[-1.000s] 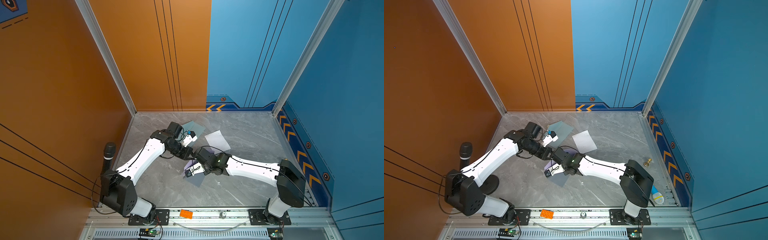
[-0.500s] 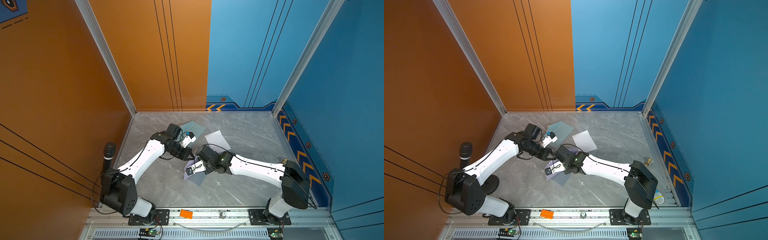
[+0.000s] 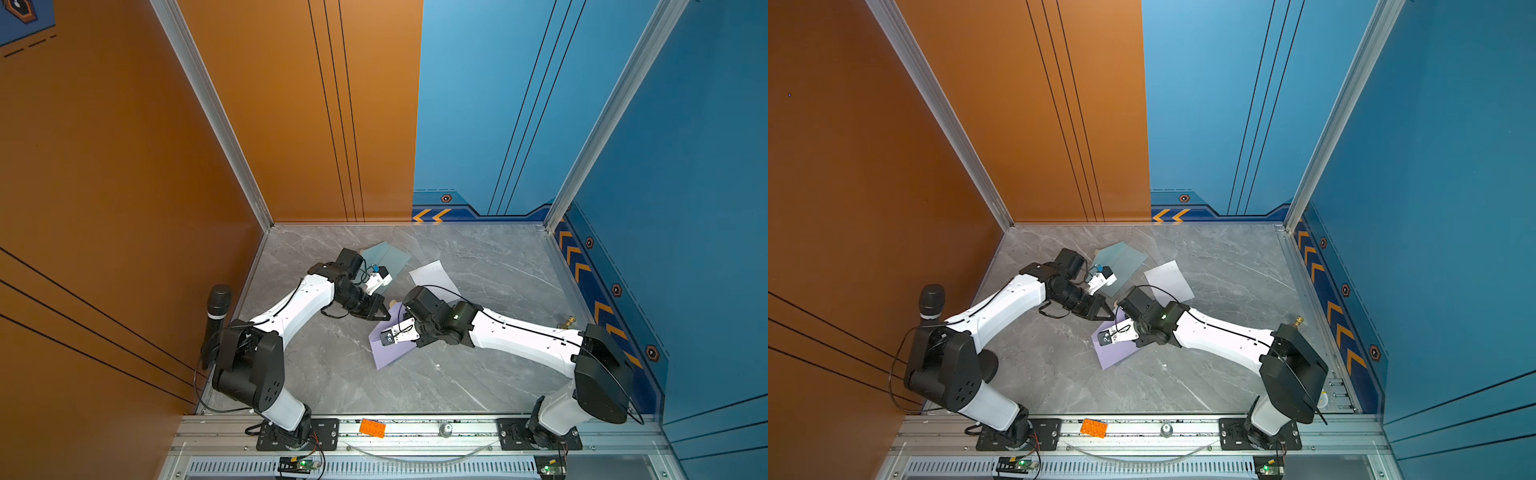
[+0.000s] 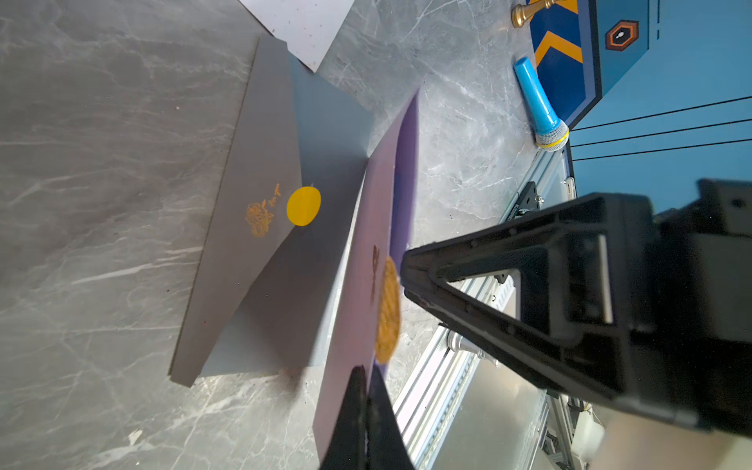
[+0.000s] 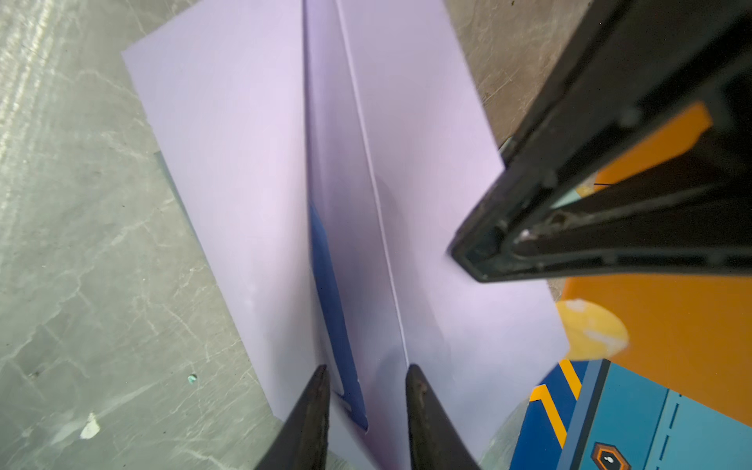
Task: Fold the letter paper in half and place it into the envelope
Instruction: Place the letter paper in the envelope, then place the envelope inside the envelope, then fold the envelope flap on the envelope.
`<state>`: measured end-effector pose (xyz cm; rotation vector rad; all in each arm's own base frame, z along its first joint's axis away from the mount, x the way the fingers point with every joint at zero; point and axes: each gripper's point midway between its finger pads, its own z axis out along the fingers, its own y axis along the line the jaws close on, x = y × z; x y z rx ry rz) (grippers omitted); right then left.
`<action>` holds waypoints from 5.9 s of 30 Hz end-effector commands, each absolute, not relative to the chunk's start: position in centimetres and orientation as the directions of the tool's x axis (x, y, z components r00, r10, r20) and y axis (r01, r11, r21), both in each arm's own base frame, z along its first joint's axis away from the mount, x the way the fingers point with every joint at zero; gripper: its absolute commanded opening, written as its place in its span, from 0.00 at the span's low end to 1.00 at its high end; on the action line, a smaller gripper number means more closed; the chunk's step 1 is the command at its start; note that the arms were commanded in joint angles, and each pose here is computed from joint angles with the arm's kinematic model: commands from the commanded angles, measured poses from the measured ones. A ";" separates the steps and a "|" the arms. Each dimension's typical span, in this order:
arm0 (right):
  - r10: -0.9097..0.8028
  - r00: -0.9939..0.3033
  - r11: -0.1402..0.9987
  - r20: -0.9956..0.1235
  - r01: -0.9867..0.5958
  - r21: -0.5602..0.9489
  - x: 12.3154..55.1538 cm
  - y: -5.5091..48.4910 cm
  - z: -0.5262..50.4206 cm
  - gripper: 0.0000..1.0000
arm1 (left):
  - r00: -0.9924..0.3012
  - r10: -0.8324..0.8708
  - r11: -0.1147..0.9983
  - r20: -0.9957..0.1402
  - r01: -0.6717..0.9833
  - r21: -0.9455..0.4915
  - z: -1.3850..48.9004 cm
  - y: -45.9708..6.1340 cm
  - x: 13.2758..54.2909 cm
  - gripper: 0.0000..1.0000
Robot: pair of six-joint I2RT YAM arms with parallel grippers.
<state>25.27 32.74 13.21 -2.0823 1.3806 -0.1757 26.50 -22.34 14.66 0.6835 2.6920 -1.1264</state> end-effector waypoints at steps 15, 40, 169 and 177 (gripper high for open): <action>-0.762 0.377 -0.009 -0.526 -0.819 -0.574 24.9 30.2 20.2 0.38 | -0.796 0.274 0.424 -0.540 0.604 -0.675 24.1 -23.9 27.5 0.00; -0.762 0.326 0.043 -0.559 -0.837 -0.546 25.2 29.1 19.4 0.40 | -0.873 0.084 0.465 -0.480 0.460 -0.756 19.0 -20.4 34.1 0.00; -0.391 -0.501 0.478 -0.772 -0.828 0.295 30.7 33.7 10.6 0.10 | -0.987 -0.025 0.814 -0.161 0.073 -0.576 -1.6 -20.2 30.5 0.00; -0.477 -0.573 0.520 -0.666 -0.795 0.312 31.6 35.6 7.4 0.05 | -0.985 -0.016 0.821 -0.172 0.085 -0.565 -1.5 -20.4 30.6 0.00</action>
